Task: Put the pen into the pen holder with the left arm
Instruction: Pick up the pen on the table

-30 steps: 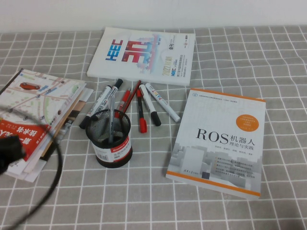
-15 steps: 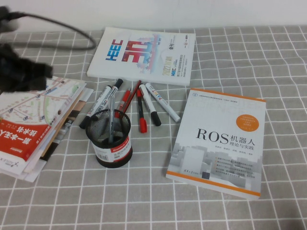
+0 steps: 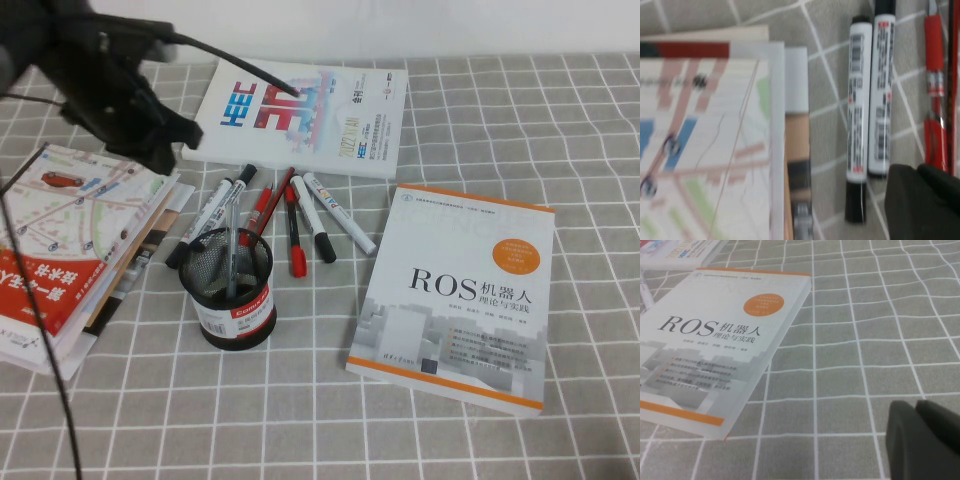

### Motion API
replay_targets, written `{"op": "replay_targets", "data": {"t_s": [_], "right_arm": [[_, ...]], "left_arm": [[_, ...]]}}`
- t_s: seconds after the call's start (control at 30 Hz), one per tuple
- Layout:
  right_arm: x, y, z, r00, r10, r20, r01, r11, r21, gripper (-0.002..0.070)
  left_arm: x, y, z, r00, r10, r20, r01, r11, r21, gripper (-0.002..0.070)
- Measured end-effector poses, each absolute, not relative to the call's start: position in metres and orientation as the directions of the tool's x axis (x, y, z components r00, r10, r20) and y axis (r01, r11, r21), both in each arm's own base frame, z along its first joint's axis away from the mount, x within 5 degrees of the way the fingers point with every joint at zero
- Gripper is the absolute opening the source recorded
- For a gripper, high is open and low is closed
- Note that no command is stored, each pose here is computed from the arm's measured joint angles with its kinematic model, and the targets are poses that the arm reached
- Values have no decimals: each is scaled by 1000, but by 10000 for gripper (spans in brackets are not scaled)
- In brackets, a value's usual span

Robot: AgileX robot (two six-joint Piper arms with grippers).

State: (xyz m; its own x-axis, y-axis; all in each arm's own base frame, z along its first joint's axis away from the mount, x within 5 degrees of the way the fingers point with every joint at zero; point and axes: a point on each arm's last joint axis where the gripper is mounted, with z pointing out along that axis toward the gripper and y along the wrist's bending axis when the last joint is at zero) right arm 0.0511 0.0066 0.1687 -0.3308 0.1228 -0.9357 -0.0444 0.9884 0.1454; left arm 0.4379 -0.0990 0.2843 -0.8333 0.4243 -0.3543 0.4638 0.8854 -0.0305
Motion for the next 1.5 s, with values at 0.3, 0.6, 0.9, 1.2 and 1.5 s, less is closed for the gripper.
{"op": "replay_targets", "data": {"t_s": [0.3,0.6,0.9,1.2,1.5], "right_arm": [[51,7,169,-331,123,-936,-44,988,145,-15],[51,7,169,-331,123,-936,-44,988,145,-15],[51,7,169,-331,123,-936,-44,988,145,-15],[51,7,169,-331,123,-936,-44,988,145,-15],[51,7,169,-331,123,-936,-44,988,145,-15]], "left_arm": [[472,-111,248,-822,468,-324,500,866,-18,-2],[473,-130,227,-807,518,-283,541,841,-6,-2],[473,-133,224,-808,522,-272,540,842,10,94],[481,-130,205,-822,514,-246,518,854,56,235],[486,-131,186,-825,515,-233,518,854,56,220]]}}
